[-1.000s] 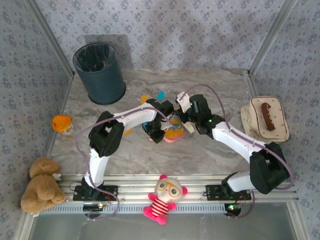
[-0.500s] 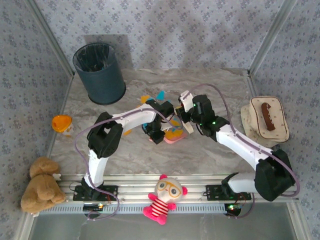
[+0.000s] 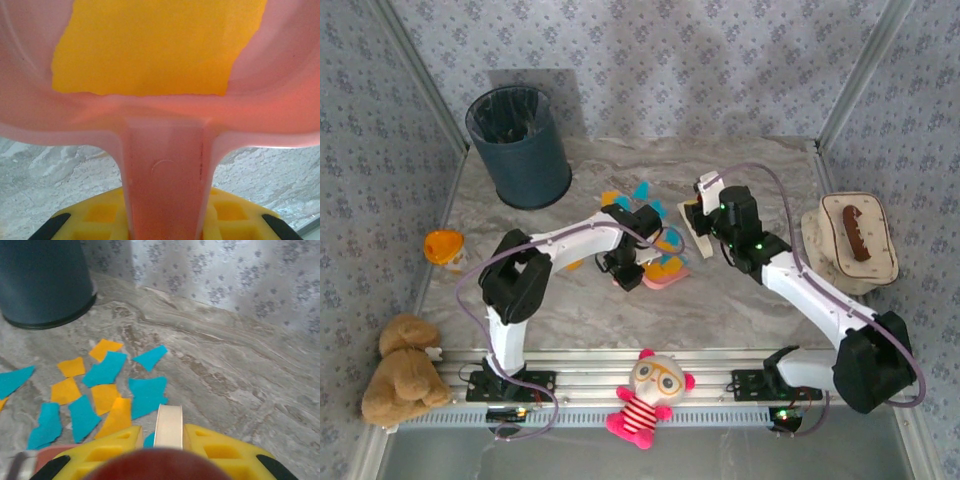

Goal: Sweep away the paper scraps from the table

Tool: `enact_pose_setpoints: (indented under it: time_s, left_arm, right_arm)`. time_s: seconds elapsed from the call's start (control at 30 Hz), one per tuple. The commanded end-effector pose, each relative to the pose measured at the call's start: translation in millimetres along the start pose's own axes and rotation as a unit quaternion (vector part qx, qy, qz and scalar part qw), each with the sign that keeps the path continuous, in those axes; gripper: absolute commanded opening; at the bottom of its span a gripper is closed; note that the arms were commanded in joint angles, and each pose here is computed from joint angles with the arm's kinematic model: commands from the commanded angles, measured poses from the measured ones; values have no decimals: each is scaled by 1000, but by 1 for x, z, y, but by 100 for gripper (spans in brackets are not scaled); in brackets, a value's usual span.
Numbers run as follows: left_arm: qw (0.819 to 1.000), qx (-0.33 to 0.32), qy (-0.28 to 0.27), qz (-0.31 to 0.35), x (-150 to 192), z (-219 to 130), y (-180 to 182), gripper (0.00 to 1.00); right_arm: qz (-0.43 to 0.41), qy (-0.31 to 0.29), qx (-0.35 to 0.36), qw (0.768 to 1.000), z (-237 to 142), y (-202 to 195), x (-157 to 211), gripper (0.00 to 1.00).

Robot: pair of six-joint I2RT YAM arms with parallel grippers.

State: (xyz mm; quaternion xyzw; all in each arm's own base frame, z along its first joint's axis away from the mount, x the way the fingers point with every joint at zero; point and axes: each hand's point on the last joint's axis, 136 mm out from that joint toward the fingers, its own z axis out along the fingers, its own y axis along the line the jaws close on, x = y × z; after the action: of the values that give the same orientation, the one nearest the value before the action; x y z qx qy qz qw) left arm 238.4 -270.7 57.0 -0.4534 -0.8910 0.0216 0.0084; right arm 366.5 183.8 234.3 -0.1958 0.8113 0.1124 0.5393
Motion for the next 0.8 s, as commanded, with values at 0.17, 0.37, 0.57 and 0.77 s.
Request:
enact_pose_setpoints:
  time_s: [0.17,0.37,0.57,0.77]
  left_arm:
    - [1000,-15,-17,6,10,-14,1,0]
    - [1000,-14,-9,-4,24,-12,1,0]
    - [1000,-6,0,-16,37,-9,1,0]
    - [999,5,15,-29,43,-2,3,0]
  right_arm:
    - [17,4,26,999,20,-21,-2,0]
    - [11,12,23,1000,42,-24,-2,0]
    - [0,21,9,1000,60,-18,1,0]
    - [-30,39,-15,999,71,-3,14,0]
